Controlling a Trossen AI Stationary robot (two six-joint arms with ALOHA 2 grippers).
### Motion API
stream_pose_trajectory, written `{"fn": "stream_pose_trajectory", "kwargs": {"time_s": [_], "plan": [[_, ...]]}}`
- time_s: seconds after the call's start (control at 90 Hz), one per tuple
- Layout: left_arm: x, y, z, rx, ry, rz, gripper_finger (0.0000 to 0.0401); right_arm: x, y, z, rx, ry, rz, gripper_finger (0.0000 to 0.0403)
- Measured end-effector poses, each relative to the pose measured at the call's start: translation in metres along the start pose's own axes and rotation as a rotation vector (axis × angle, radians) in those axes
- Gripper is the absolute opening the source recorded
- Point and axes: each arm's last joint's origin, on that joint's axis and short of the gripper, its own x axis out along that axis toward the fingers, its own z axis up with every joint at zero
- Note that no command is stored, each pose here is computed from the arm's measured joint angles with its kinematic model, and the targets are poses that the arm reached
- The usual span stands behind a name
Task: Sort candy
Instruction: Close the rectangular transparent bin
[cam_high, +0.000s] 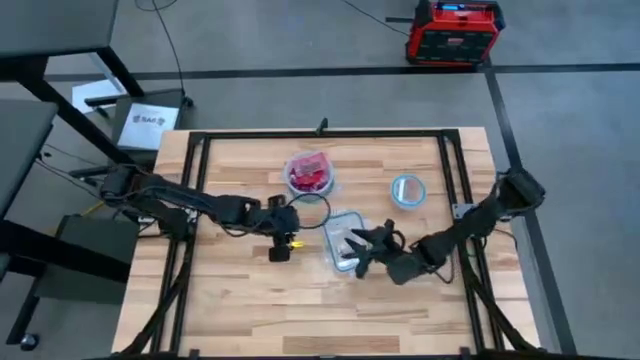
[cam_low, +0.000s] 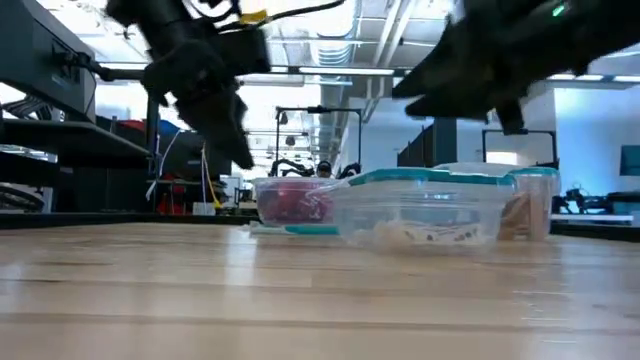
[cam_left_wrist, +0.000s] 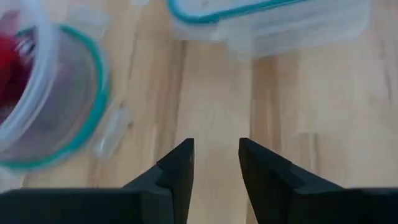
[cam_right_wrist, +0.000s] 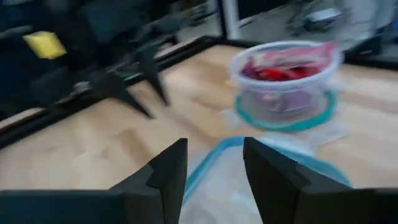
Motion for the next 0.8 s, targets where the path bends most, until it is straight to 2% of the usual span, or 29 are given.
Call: {"fn": "stream_pose_trajectory", "kwargs": {"time_s": [0.167,0.411,0.6,0.711,0.8], "plan": [[-0.004,0.001,-0.010,-0.094,-0.063,-0.010,0.0113,0.010,0.009,-0.005,-0.010,-0.048,-0.075,0.0124],[0.001,0.000,-0.013,-0.105,-0.077,-0.012,0.0113,0.039,0.018,-0.030,-0.063,0.020,-0.079,0.0120],[0.001,0.000,-0.011,-0.110,-0.096,-0.022,0.0113,0.034,0.012,-0.056,-0.231,0.091,-0.101,0.0118],[0.001,-0.001,-0.010,-0.112,-0.104,-0.028,0.0113,0.033,0.012,-0.060,-0.252,0.174,-0.043,0.0109],[0.000,-0.001,-0.009,-0.116,-0.112,-0.031,0.0113,0.034,0.017,-0.060,-0.295,0.276,0.092,0.0100]]}}
